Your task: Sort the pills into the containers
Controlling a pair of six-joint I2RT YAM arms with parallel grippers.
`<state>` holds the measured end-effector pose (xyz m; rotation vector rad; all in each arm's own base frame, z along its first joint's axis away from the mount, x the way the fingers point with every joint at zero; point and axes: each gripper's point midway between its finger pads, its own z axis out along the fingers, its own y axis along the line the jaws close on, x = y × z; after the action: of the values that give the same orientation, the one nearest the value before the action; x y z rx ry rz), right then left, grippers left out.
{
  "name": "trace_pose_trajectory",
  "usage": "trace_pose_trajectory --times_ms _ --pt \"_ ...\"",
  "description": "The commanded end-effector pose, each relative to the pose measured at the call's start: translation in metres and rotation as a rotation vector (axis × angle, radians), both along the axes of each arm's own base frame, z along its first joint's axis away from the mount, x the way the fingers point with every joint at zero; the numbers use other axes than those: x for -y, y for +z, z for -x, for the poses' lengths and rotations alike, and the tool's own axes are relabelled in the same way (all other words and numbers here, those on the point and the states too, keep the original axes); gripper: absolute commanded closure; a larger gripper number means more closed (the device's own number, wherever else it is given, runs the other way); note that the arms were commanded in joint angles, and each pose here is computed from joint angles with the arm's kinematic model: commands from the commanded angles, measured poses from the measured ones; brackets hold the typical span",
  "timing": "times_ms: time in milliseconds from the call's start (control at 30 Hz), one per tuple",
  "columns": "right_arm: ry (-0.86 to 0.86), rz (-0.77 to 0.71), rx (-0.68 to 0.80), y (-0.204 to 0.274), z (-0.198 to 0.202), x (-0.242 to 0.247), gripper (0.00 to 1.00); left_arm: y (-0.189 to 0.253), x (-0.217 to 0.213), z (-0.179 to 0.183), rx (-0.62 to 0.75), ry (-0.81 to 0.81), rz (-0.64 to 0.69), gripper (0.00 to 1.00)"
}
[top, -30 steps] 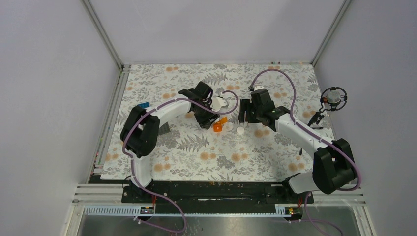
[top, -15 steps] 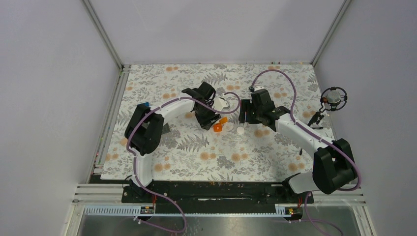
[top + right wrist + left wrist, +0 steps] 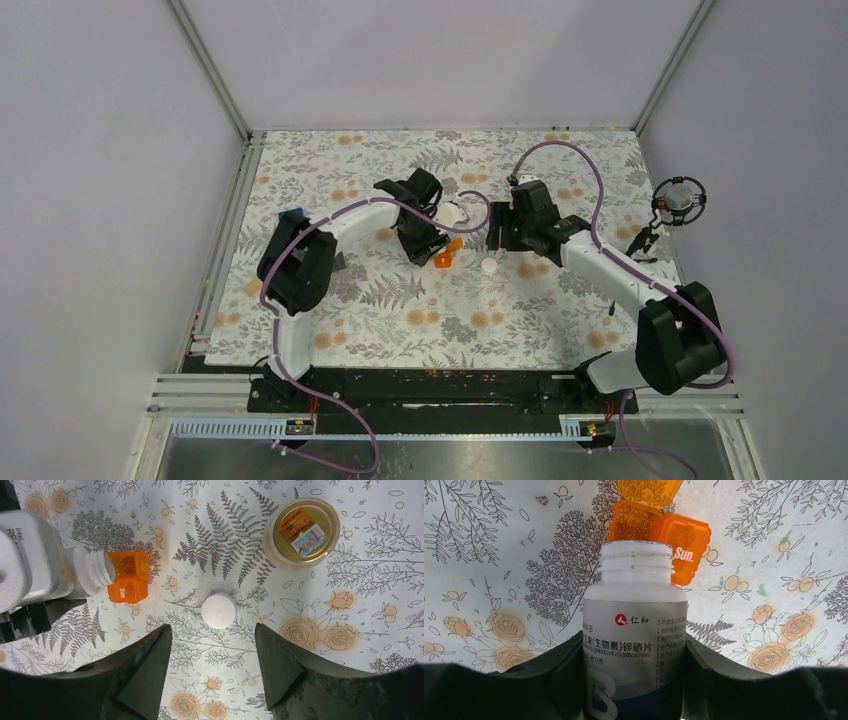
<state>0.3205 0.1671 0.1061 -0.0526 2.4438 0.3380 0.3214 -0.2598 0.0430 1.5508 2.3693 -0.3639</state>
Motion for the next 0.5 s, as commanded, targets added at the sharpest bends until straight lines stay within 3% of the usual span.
trace_pose_trajectory --times_ms 0,467 --pt "-0.018 -0.007 0.013 0.0048 -0.0007 0.0041 0.31 0.0137 0.0083 -0.0118 0.055 -0.001 -0.003 1.0" --pt "-0.016 -0.023 0.006 0.0057 -0.0011 0.0018 0.31 0.0093 0.0039 -0.0101 0.072 -0.016 -0.093 1.0"
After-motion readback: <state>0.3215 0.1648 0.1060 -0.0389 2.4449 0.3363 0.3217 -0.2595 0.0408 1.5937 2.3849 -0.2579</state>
